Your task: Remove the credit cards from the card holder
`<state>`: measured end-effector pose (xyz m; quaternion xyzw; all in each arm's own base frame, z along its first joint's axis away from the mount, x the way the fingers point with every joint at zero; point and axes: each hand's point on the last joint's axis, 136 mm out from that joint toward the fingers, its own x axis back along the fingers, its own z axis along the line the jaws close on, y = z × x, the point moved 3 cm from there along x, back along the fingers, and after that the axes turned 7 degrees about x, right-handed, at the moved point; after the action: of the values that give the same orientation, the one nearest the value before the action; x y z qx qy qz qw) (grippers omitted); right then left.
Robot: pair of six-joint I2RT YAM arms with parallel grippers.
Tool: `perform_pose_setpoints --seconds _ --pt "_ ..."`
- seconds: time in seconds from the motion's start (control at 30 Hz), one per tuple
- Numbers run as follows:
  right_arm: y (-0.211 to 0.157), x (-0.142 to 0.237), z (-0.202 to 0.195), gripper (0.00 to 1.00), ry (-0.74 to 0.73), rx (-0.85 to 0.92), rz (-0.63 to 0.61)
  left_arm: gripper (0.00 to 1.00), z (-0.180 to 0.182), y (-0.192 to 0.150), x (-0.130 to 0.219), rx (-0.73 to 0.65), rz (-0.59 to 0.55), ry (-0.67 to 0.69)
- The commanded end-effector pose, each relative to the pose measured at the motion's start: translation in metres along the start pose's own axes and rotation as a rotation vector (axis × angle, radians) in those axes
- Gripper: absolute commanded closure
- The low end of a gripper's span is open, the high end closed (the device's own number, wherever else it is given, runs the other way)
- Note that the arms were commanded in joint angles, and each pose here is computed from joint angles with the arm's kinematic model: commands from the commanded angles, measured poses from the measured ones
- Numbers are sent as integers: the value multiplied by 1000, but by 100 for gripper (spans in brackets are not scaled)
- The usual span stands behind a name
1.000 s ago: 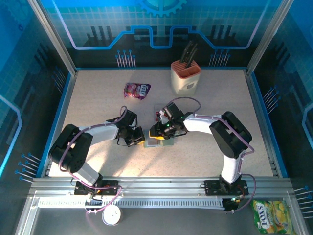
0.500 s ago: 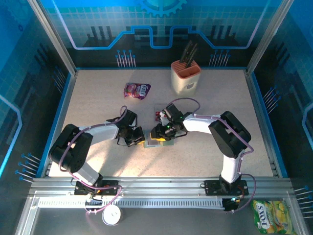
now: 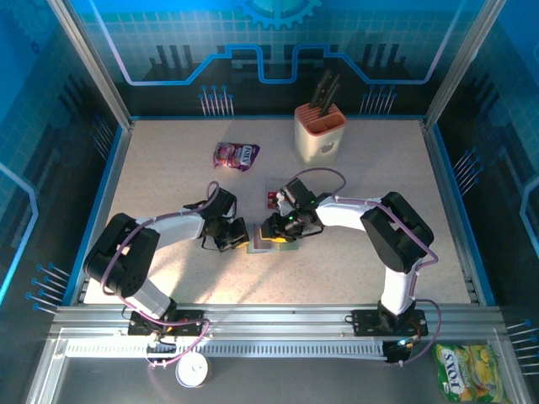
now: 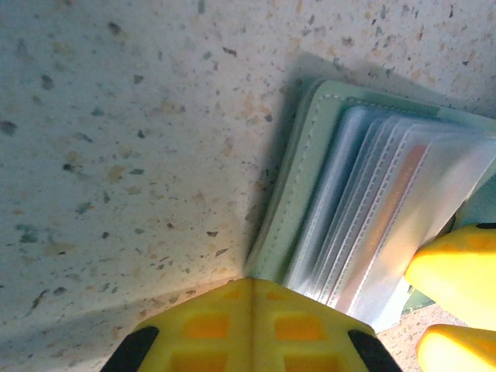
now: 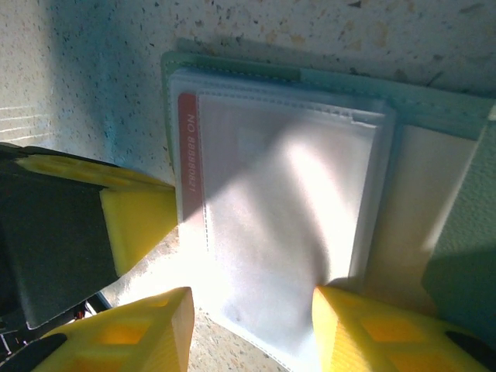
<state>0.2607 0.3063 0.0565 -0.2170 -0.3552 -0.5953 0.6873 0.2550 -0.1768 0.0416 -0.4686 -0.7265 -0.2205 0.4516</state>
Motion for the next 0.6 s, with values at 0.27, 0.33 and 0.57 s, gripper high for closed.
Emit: perform_pose_setpoints --seconds 0.27,0.33,0.57 --pt "-5 9 -6 54 -11 -4 -14 99 -10 4 16 -28 -40 2" --pt "-5 9 -7 54 -9 -9 -14 99 -15 4 18 -32 -43 -15" --pt "-6 10 -9 54 7 -16 -24 93 -34 6 26 -39 -43 -93"
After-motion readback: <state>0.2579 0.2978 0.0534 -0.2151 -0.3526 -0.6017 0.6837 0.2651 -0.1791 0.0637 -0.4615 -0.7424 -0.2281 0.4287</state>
